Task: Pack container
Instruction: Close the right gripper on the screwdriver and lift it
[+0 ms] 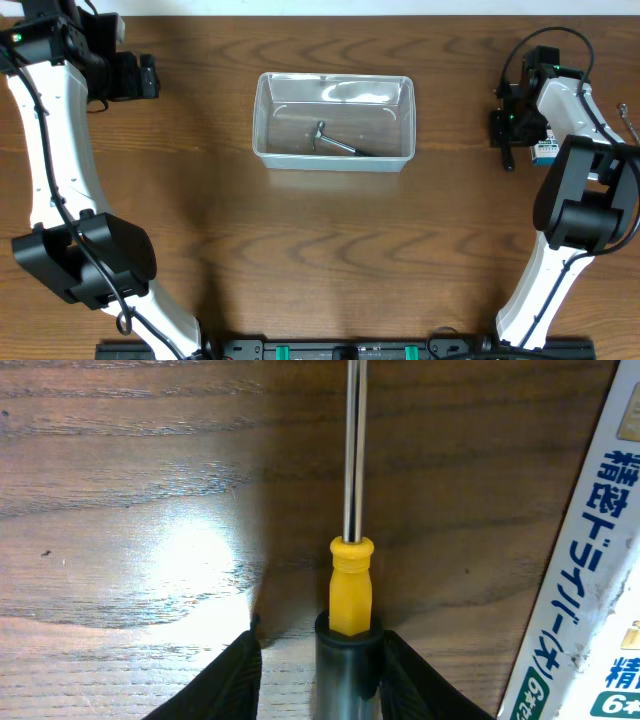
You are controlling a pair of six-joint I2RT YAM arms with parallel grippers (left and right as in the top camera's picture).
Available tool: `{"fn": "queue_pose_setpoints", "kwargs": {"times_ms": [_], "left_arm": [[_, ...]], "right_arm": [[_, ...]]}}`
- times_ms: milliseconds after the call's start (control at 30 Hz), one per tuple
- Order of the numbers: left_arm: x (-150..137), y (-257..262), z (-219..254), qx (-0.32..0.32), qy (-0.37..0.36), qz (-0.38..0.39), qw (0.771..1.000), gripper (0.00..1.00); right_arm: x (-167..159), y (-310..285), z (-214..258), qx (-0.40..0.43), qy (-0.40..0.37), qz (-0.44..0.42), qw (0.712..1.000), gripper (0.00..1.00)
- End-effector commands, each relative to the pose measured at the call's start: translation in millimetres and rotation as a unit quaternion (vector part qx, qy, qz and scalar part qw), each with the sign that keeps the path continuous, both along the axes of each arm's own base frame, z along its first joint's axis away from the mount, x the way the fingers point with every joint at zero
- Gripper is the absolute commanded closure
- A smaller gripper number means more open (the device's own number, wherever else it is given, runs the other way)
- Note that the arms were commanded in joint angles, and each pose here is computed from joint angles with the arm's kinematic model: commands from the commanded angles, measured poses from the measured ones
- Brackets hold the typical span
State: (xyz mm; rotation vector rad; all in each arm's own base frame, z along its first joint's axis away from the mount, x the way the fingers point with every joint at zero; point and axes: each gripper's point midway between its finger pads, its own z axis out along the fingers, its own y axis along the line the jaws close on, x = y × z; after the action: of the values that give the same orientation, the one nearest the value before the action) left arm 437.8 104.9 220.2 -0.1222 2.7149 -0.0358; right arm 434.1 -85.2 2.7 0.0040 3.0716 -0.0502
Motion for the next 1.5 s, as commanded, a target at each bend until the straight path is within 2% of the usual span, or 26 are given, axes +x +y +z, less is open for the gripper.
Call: {"fn": "queue_pose_setpoints", "kwargs": {"times_ms": [0,233,467,600,833,1000,1133,1333,1467], "left_arm": [[-2,3,1,0.005,0.001,0.001,1.0,0.02],[-2,3,1,0.005,0.001,0.001,1.0,0.02],[-2,3,1,0.005,0.001,0.001,1.0,0.02],[-2,3,1,0.005,0.001,0.001,1.0,0.02],[-2,3,1,0.005,0.001,0.001,1.0,0.02],[-2,3,1,0.005,0.001,0.001,1.0,0.02],[-2,3,1,0.005,0.001,0.001,1.0,0.02],[-2,3,1,0.005,0.001,0.001,1.0,0.02],[-2,3,1,0.005,0.001,0.001,1.0,0.02]], "right_arm": [[-2,1,-4,-0.002,0.007,0.0,1.0,0.63],[-2,1,-4,-0.003,0.006,-0.01,1.0,0.67],[-2,0,-4,-0.003,0.006,-0.019,1.0,0.78],[-2,0,-4,-0.003,0.006,-0.019,1.0,0.77],[-2,1,-4,-0.002,0.006,-0.027,1.0,0.87],[-2,1,-4,-0.002,0.006,-0.032,0.999,0.87],[-1,1,-3,-0.002,0.004,-0.032,0.999,0.93],[10,6,16,-0.001,-0.006,-0.025,1.0,0.99],[30,13,51,-0.005,-0.036,-0.014,0.999,0.99]]}}
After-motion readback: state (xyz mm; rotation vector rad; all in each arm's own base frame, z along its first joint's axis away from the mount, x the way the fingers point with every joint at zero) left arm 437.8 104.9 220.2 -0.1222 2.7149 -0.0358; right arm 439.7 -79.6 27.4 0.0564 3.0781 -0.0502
